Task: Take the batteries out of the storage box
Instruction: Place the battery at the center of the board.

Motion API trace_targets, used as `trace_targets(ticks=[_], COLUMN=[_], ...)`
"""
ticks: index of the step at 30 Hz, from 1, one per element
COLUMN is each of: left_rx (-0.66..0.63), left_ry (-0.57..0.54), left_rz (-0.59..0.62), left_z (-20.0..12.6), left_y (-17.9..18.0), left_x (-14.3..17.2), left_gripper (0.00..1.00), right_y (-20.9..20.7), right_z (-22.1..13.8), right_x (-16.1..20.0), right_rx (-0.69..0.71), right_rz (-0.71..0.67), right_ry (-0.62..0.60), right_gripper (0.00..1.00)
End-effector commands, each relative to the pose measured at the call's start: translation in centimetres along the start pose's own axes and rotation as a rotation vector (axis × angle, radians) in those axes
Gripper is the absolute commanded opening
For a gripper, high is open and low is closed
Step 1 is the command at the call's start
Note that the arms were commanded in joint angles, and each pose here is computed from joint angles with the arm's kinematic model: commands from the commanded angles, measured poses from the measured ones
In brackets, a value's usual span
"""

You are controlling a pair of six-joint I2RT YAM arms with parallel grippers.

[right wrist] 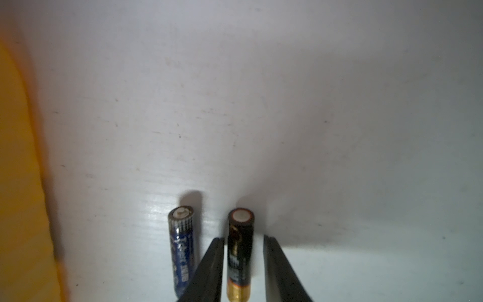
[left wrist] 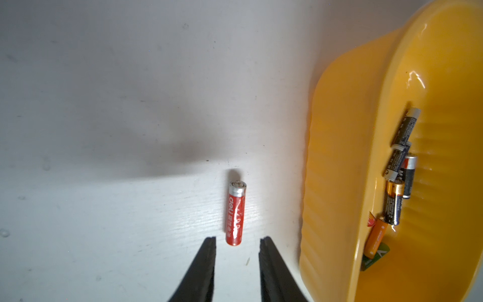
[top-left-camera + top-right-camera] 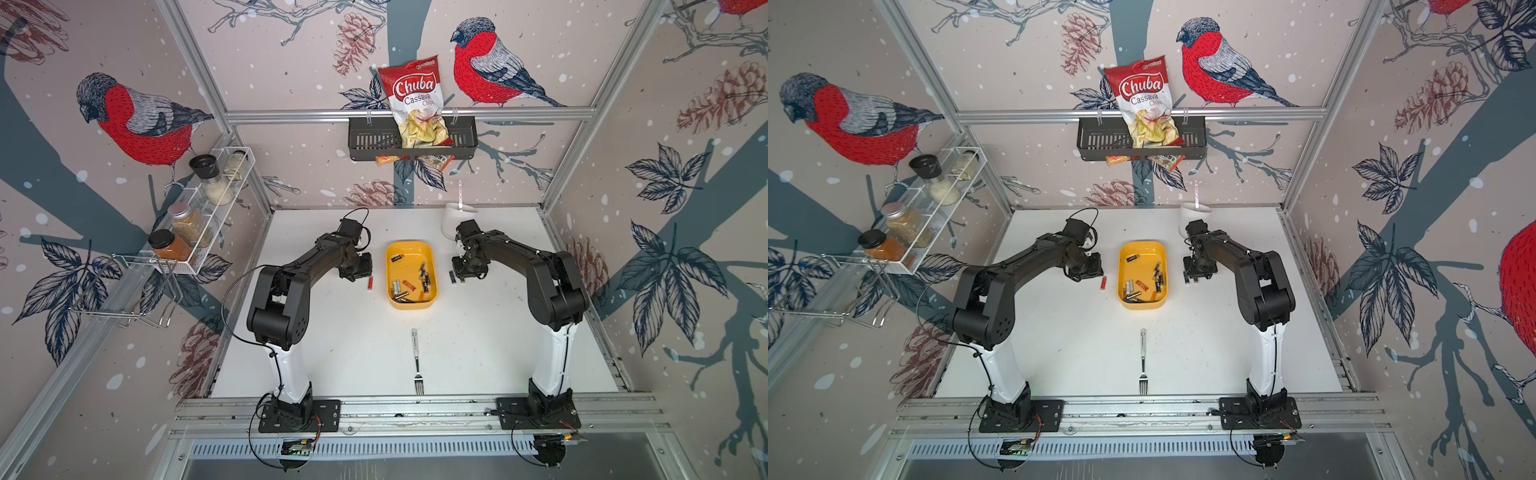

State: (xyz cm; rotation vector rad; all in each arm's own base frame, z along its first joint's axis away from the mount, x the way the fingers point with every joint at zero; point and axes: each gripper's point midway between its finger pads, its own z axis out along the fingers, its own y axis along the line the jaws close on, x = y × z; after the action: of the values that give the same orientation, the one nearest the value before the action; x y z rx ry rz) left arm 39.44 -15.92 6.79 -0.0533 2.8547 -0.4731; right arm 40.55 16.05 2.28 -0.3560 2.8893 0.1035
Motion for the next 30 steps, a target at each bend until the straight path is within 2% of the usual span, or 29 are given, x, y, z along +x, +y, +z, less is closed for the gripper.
trace_targets(ticks=[1, 19, 30], left_rx=[-0.007, -0.028, -0.032], left_ry=[-0.009, -0.083, -0.084], left_rz=[-0.004, -0.017, 0.028], left_z=[-0.6, -4.7, -5.2], left_y=[0.1, -1.4, -6.4], left_x=[-0.2, -2.4, -1.5], left_gripper=[0.33, 0.35, 0.35], right_y=[-0.2, 0.9, 2.0], right_z=[-0.7, -5.9, -7.4], right_x=[-0.3, -3.5, -4.5], right_rx=[0.01, -0.028, -0.094], right_rz=[-0.008, -0.001, 0.021], right_ry=[-0.013, -0.128, -0.181], right_gripper=[0.33, 0.34, 0.34])
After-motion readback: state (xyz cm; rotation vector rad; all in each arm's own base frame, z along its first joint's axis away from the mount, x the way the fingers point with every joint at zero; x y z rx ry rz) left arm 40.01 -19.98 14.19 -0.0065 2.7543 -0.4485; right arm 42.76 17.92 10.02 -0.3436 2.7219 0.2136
